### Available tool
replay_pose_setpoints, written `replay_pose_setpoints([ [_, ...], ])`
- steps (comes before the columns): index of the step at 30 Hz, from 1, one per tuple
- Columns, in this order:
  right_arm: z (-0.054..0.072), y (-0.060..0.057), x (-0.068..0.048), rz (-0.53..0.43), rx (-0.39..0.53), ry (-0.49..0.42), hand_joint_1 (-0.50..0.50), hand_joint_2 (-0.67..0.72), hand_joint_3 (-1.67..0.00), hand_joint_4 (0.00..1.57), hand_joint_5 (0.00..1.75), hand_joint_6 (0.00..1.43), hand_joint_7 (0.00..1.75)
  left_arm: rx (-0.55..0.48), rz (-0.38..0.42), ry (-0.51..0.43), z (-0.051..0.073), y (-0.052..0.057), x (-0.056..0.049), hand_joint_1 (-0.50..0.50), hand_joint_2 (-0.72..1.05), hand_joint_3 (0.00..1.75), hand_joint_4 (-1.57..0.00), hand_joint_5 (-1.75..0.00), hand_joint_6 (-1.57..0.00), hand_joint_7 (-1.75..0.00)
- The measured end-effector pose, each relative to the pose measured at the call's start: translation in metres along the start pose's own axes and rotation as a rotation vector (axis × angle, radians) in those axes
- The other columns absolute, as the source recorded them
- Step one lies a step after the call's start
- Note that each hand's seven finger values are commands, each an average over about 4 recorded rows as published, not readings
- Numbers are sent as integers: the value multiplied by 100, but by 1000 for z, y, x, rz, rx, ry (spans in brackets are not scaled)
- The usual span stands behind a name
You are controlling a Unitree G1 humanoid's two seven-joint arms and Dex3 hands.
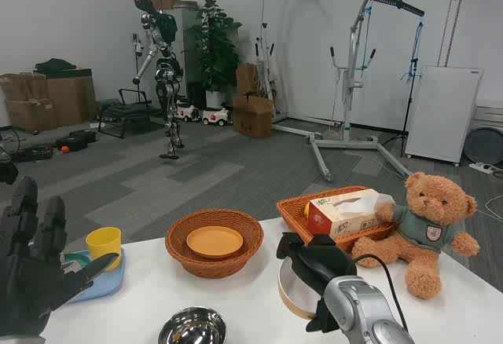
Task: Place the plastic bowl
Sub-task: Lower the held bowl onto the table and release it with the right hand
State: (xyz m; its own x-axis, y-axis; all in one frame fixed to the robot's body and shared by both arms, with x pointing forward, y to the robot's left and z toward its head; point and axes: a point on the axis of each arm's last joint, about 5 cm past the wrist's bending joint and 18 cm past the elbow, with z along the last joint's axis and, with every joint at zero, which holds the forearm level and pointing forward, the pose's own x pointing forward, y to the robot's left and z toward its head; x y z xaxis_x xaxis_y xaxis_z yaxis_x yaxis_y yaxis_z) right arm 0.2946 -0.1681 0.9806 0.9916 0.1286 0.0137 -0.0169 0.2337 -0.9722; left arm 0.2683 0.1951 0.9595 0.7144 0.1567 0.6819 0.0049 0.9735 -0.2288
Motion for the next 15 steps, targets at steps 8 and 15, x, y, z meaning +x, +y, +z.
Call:
replay_pose_setpoints([
  [8,2,1,0,22,-8,-8,-21,-41,-143,157,87,131,133,2,5,6,0,1,-2,-48,52,0,0,0,0,0],
  [15,4,0,-1,18,-10,-15,-19,-41,-141,157,87,132,133,1,4,6,0,1,-2,-48,52,0,0,0,0,0],
])
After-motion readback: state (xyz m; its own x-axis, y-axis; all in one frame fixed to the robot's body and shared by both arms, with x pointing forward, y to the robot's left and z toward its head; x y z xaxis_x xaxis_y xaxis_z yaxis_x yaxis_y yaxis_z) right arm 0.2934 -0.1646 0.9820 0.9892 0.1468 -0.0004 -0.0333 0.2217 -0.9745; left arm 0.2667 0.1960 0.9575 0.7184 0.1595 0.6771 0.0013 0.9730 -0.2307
